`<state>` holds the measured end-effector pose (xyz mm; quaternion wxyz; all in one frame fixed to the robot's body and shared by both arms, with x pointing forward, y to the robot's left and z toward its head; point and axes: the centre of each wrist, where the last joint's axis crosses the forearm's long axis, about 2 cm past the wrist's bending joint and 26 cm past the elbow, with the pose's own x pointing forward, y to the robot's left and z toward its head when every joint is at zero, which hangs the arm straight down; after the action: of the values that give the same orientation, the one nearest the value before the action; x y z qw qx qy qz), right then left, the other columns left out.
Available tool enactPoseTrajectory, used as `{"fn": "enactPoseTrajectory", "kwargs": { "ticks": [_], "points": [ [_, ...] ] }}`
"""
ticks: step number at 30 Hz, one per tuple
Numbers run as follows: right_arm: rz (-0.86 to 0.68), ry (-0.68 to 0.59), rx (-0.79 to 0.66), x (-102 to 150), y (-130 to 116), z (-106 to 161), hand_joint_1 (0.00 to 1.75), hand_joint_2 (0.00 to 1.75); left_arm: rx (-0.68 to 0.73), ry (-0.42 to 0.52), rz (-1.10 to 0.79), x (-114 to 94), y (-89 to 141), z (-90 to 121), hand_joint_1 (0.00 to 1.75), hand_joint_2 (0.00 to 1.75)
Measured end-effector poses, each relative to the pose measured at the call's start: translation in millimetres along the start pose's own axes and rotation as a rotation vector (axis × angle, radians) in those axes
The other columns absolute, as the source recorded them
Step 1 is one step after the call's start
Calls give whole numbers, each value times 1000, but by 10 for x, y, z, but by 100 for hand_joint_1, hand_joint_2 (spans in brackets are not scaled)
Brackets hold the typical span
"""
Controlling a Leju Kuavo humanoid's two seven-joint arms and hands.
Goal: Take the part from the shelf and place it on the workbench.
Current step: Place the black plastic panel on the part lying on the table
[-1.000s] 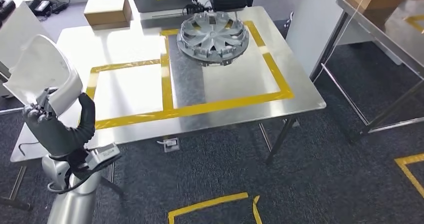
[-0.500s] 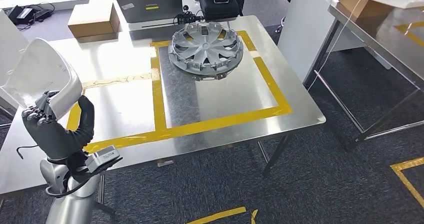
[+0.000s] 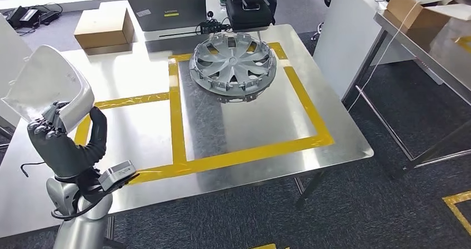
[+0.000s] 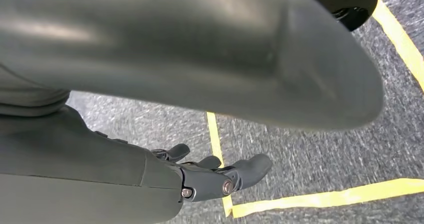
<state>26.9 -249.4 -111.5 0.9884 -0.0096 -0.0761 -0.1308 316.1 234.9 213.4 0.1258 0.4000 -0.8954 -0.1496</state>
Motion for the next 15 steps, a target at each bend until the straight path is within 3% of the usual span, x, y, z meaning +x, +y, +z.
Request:
{"fn": "enactPoseTrajectory", "kwargs": {
  "ticks": [8, 15],
  "points": [
    [22, -5, 15, 27, 15, -1, 0, 0, -114, 84, -58, -219, -106, 90, 175, 175],
    [53, -3, 35, 21, 7, -2, 0, 0, -223, 153, -176, -857, -35, 186, 175, 175]
  ]
}}
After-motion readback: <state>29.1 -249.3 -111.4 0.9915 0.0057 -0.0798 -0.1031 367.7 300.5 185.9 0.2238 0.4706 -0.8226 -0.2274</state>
